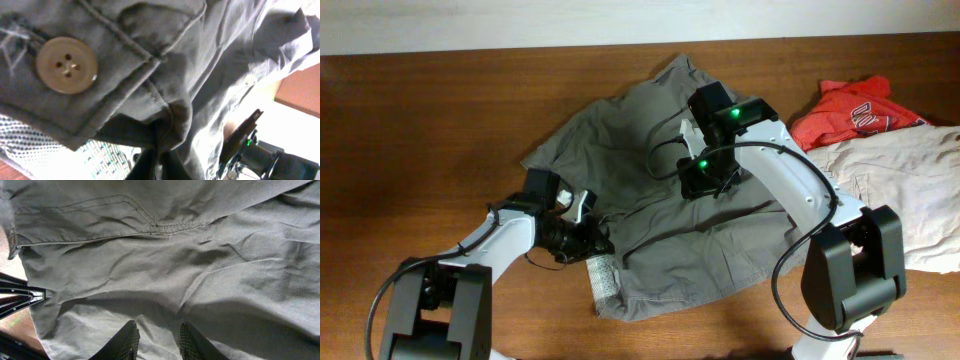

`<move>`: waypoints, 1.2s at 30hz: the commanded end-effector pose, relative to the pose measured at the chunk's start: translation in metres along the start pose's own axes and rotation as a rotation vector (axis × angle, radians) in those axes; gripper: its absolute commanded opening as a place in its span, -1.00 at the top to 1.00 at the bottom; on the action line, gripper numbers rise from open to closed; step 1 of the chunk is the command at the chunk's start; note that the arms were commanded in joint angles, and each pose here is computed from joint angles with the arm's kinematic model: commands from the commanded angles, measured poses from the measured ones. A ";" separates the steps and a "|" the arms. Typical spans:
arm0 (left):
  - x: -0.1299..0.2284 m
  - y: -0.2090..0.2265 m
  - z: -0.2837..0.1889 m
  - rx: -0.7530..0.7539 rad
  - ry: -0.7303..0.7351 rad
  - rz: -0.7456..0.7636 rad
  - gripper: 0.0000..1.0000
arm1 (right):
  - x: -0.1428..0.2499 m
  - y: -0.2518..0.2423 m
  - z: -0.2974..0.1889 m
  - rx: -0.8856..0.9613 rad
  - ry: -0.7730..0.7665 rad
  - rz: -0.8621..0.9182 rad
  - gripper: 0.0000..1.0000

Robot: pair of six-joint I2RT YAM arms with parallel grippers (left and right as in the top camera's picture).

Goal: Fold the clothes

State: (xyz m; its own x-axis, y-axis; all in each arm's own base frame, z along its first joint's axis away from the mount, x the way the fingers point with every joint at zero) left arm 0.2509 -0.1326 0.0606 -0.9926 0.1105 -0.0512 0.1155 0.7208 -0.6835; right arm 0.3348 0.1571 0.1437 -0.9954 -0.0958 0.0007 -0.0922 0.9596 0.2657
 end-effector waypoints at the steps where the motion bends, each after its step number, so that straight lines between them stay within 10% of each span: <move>1: 0.004 -0.006 -0.009 0.026 -0.011 0.002 0.99 | -0.003 0.001 -0.009 0.002 -0.031 -0.014 0.35; 11: 0.017 -0.007 -0.055 -0.148 -0.084 -0.022 0.96 | 0.013 -0.004 -0.003 0.026 0.064 0.013 0.34; 15: 0.017 -0.009 -0.065 -0.194 -0.121 0.002 0.48 | 0.028 -0.008 0.000 0.046 0.150 0.034 0.33; 30: 0.063 0.027 -0.077 -0.511 0.059 -0.178 0.22 | 0.058 -0.008 0.024 0.080 0.264 0.016 0.33; 36: 0.020 0.001 -0.072 -0.308 -0.126 -0.087 0.21 | 0.049 -0.007 0.028 0.069 0.214 0.002 0.33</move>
State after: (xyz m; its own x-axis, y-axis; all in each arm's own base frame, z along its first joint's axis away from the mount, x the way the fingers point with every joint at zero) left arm 0.2190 -0.0697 0.0957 -0.9995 -0.0105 -0.0289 0.0002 0.9373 -0.3486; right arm 0.2833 0.1525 0.1183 -0.9666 -0.1271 0.2227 -0.0818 0.9760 0.2020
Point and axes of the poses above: each gripper's point midway between its finger pads, its own z axis out along the fingers, its own y axis along the line the jaws close on, x = y × z, the point moved 5 cm from there along -z, back along the fingers, and after that the axes turned 10 degrees about z, right-handed, at the moved point
